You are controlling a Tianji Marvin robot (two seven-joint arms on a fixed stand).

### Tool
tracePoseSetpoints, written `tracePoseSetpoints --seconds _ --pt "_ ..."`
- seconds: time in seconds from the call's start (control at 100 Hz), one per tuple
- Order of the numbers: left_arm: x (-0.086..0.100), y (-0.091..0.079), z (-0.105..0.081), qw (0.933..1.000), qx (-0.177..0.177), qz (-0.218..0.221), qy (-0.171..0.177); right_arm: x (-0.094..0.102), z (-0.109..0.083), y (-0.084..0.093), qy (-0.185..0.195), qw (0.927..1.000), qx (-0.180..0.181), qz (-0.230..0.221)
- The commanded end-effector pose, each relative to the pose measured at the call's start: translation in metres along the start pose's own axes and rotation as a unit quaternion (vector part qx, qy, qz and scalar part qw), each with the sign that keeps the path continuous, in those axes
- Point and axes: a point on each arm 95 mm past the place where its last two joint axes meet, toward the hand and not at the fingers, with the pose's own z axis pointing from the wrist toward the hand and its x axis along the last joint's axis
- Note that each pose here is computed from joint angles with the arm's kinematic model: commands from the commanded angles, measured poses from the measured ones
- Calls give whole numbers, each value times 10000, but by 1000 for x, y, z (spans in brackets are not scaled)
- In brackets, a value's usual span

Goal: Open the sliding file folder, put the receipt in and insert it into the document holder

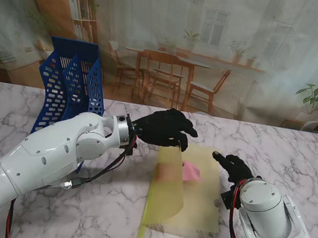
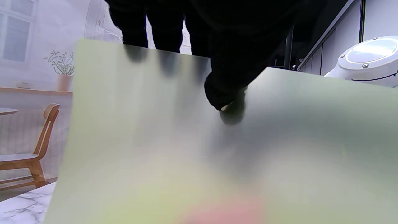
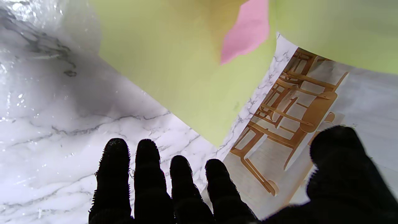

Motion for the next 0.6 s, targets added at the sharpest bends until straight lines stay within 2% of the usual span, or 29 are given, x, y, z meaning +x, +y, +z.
tracePoseSetpoints --seconds 0.0,0.25,0.35,0.59 --pt "1 -2 1 10000 -25 53 30 -3 3 -3 -73 9998 149 117" --pt "1 -3 4 10000 -15 30 23 2 2 -11 39 9969 387 682" --pt "3 1 7 10000 7 -11 35 7 -3 -12 164 9878 665 1400" --pt "5 7 14 9999 -19 -96 64 10 -13 -16 446 9811 968 1614"
